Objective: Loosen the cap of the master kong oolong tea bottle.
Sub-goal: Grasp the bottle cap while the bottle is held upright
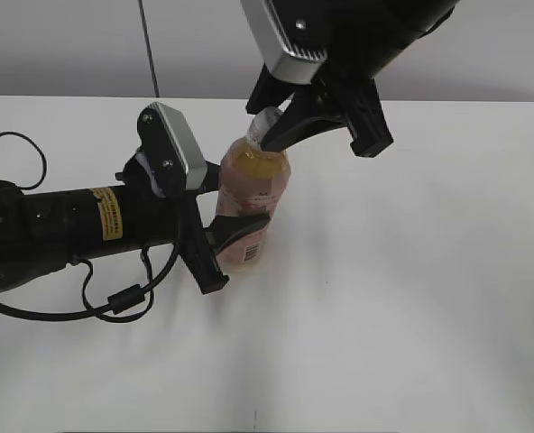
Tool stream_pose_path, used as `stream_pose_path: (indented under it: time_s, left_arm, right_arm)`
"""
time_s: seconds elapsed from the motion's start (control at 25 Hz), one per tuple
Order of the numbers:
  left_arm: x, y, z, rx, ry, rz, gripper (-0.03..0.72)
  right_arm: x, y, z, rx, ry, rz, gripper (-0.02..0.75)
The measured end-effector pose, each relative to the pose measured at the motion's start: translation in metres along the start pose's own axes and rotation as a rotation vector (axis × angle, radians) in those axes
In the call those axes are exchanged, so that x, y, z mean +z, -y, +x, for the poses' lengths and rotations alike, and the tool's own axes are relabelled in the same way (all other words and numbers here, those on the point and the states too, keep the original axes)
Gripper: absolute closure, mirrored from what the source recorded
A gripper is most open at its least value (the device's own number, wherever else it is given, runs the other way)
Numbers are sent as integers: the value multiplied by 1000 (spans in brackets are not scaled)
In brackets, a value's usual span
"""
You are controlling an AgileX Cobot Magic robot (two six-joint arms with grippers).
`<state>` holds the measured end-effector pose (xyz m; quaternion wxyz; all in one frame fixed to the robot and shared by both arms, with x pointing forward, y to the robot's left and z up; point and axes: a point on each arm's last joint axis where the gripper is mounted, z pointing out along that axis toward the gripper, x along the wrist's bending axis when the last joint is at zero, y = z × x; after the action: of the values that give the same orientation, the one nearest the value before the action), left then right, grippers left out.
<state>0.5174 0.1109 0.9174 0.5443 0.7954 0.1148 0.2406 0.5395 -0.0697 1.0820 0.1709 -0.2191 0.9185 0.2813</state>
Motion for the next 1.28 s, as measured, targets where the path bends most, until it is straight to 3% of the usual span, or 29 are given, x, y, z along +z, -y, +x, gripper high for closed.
stream_pose_path:
  time_s: [0.24,0.36,0.92,1.28]
  left_arm:
    - [0,2,2,-14,-9,14,316]
    - [-1,2,3,-26,-22,14,316]
    - [-1,2,8,-64,-69,3,314]
    - [-1,-6,6,-63,-58,-77,314]
  right_arm:
    - [4,2,-3,-308,26,13,460]
    - [5,2,-6,-380,49,22,460]
    - [6,0,-9,-360,95,-7,462]
    - [-10,-5,-7,-323,102,16,462]
